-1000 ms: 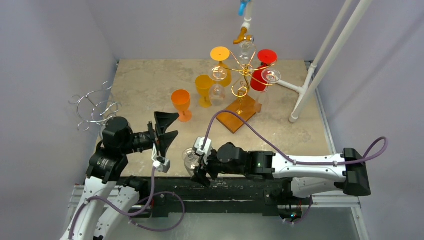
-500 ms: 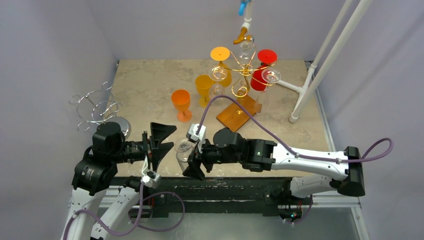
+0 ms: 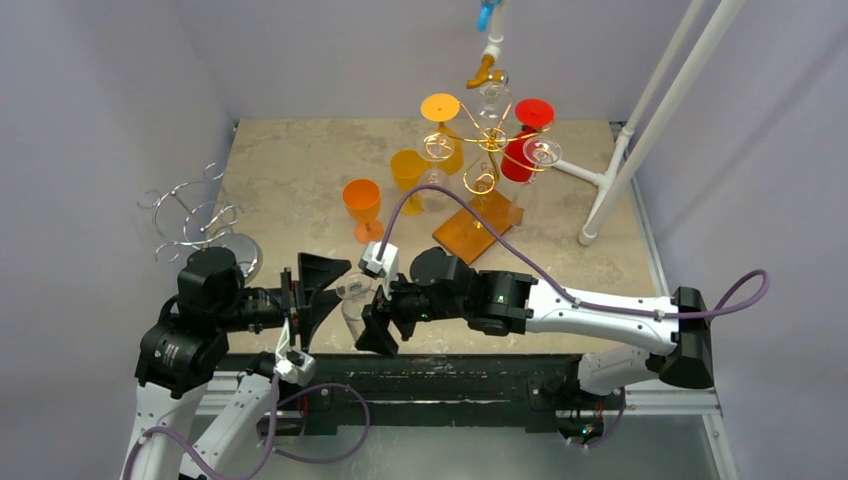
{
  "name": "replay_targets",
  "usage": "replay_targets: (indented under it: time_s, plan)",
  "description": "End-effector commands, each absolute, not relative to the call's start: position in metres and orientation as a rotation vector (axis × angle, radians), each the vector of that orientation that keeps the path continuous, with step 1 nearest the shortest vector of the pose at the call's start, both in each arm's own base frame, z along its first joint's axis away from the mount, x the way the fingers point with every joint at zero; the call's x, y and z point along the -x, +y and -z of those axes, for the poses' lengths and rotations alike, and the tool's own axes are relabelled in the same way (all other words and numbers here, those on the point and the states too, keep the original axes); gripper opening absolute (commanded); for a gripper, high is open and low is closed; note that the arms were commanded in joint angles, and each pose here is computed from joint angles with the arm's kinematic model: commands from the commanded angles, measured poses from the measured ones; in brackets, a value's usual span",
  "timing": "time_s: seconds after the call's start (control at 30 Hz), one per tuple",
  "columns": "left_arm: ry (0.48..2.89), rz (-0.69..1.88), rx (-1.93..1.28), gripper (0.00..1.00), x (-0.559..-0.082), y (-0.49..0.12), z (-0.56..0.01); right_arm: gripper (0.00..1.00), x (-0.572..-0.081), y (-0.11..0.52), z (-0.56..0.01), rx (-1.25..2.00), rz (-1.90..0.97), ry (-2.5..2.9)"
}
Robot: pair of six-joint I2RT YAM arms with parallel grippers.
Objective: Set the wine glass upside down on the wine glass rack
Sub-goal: Place the wine glass at the wine rack.
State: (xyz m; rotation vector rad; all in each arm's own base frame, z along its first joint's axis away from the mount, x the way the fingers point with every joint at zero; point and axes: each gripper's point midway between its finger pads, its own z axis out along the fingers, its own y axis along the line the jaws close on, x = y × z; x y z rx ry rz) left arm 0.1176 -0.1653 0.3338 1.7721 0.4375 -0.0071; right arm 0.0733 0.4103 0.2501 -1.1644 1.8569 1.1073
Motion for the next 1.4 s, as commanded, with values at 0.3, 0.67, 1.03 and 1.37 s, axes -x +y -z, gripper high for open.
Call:
replay_targets:
  time_s: [0.3, 0.67, 1.03, 1.37]
  plan:
    - [0.341, 0.012, -1.708, 0.39, -0.105, -0.171, -0.36, 0.0, -0.077, 0.447, -0.311, 1.056, -1.278, 1.705]
    - [0.379, -0.003, -1.71, 0.0, -0.116, -0.17, -0.358, 0.06, -0.089, 0.444, -0.342, 0.866, -1.346, 1.565]
    - [0.39, -0.011, -1.695, 0.0, -0.12, -0.17, -0.36, 0.52, -0.098, 0.432, -0.357, 0.765, -1.34, 1.494]
    - [0.439, -0.022, -1.654, 0.0, -0.128, -0.168, -0.369, 0.92, -0.095, 0.436, -0.359, 0.721, -1.389, 1.463]
